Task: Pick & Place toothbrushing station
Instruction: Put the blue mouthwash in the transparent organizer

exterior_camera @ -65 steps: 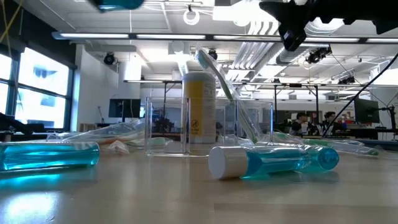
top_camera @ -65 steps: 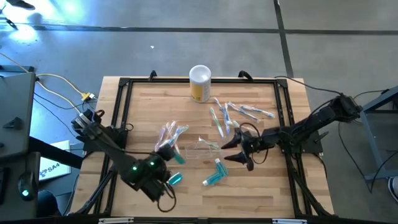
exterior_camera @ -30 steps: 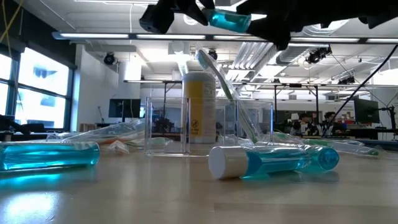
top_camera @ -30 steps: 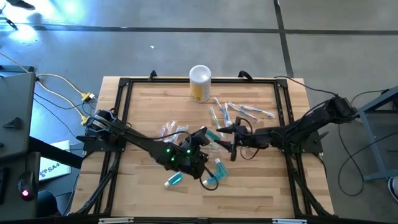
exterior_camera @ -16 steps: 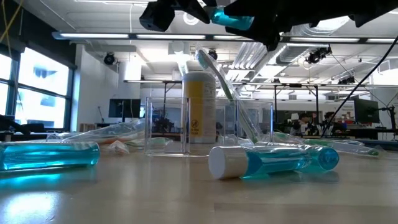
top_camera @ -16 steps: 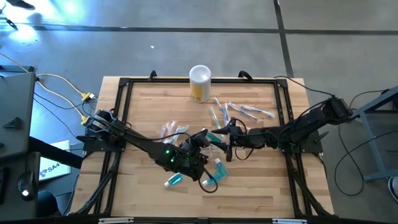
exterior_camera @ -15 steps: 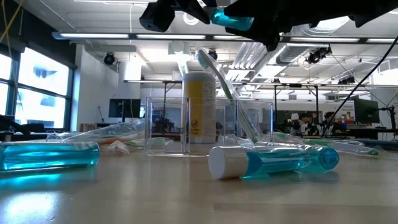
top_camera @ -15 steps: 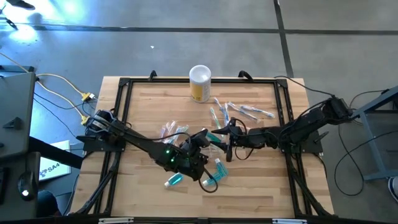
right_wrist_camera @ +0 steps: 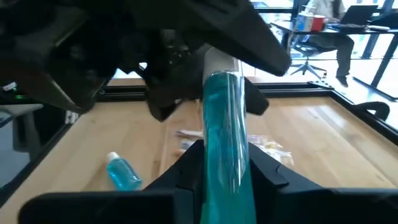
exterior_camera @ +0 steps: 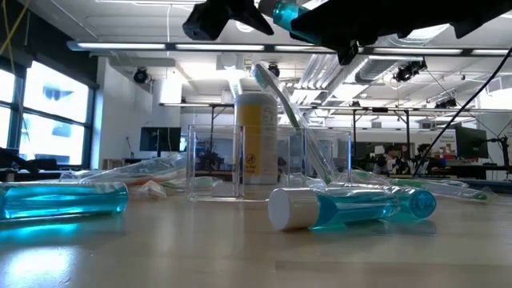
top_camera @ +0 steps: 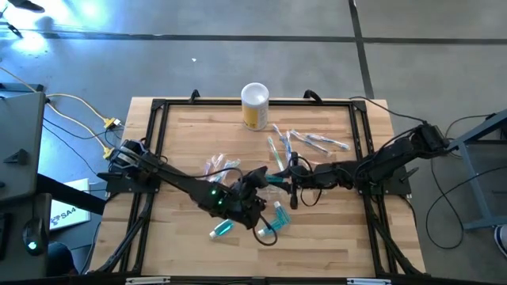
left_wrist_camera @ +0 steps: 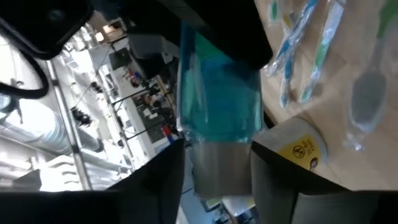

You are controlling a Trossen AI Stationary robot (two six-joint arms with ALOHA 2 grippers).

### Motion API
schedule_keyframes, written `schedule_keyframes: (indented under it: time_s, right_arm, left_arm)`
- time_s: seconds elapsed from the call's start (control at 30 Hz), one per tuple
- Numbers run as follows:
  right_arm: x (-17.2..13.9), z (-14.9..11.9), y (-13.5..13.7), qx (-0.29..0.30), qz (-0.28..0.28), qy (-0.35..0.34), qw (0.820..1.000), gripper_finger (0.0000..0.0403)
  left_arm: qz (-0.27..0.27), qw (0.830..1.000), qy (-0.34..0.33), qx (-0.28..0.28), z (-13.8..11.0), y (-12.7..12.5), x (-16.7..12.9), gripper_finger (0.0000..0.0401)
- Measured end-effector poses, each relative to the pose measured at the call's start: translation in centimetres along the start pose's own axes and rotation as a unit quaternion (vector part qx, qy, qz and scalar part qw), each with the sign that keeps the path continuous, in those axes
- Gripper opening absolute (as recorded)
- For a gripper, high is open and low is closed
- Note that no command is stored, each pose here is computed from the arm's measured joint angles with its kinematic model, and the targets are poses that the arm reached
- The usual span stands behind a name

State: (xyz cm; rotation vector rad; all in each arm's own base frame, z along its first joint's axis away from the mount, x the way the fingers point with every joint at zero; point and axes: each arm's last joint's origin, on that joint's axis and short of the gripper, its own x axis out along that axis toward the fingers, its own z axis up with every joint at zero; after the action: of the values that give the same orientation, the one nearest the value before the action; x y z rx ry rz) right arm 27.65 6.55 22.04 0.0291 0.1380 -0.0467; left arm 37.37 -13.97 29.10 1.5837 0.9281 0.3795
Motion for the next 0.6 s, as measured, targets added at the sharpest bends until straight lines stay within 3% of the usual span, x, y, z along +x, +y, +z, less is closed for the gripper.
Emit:
schedule_keyframes:
  time_s: [0.2,0.33,0.5,0.6]
  right_arm:
    - [0.0,-0.2,0.0,-0.007,-0.016,0.007,1.000,0.0063]
    - [-1.0,-0.1,0.4,-0.040,-0.090,0.028,0.995,0.0063]
    - [-2.7,0.6,1.4,-0.067,-0.134,0.028,0.988,0.0063]
    - [-3.5,1.0,2.0,-0.070,-0.146,0.022,0.986,0.0063]
  left_arm:
    - [0.006,0.999,-0.008,-0.033,0.3,0.1,-0.5,0.0204]
    - [0.038,0.998,0.033,-0.038,0.4,0.1,-1.6,0.0210]
    - [0.071,0.986,0.058,-0.143,-0.3,0.8,-2.6,0.0209]
    - [0.072,0.967,0.039,-0.241,-1.9,2.4,-3.3,0.0209]
